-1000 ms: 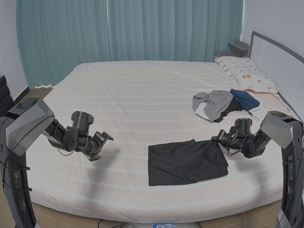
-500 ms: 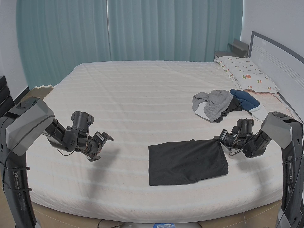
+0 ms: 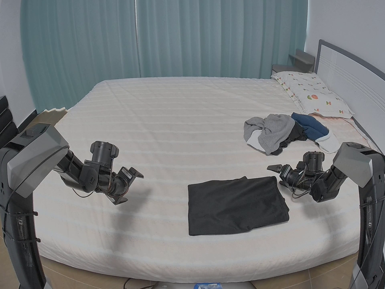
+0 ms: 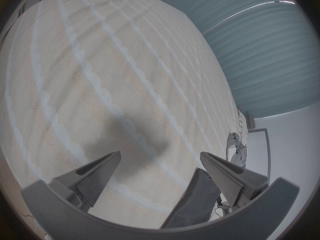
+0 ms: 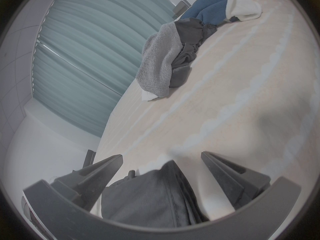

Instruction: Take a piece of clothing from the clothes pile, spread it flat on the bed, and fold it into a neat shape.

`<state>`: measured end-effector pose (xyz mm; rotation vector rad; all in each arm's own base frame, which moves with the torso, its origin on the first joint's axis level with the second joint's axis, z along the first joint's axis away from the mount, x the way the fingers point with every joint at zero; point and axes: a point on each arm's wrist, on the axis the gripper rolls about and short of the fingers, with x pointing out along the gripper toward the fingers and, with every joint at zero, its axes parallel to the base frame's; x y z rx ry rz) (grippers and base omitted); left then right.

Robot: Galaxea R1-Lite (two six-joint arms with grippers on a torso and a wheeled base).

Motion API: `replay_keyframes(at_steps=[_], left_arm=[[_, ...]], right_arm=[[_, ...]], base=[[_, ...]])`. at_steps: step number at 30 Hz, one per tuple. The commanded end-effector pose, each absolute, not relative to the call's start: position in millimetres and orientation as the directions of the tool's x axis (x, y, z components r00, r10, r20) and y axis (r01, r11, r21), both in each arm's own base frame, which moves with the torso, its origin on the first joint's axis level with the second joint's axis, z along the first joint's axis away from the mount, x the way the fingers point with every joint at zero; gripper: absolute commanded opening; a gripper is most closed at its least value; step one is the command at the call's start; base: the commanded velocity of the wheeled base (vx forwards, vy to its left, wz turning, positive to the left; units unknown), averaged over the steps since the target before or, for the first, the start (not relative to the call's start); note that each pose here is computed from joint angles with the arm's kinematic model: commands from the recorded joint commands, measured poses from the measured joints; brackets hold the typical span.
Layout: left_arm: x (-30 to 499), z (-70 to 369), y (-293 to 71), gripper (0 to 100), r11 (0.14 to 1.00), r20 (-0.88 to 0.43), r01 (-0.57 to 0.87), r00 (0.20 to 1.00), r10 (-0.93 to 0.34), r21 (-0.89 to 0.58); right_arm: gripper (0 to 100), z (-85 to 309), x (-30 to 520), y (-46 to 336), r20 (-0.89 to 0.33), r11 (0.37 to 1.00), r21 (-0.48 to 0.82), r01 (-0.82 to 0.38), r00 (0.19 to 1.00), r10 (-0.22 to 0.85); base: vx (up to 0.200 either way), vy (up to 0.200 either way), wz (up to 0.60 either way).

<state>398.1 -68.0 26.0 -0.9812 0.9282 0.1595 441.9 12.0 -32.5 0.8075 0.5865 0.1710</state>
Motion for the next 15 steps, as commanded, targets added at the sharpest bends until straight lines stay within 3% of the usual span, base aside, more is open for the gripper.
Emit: replay_keyframes(at_steps=[1, 5, 9, 15], left_arm=[[398, 26, -68, 100, 0.577, -0.735, -0.505, 0.620, -0.274, -0.642], [398, 26, -68, 100, 0.576, -0.735, -0.506, 0.620, -0.274, -0.642], [398, 26, -68, 100, 0.577, -0.736, -0.506, 0.619, -0.274, -0.641], [398, 26, -68, 100, 0.577, -0.736, -0.506, 0.619, -0.274, -0.641]], right_arm=[[100, -5, 407, 2, -0.419, 0.685, 0.728, 0.036, 0.815, 0.402], [100, 0, 376, -2, -0.458, 0.729, 0.684, -0.032, 0.759, 0.462], [100, 5, 346, 0, -0.497, 0.793, 0.600, -0.111, 0.724, 0.478], [100, -2, 325, 4, -0.589, 0.839, 0.521, -0.158, 0.645, 0.488]], base=[[0.000, 0.000, 0.00], [0.000, 0.000, 0.00], [0.000, 0.000, 0.00], [0.000, 0.000, 0.00]])
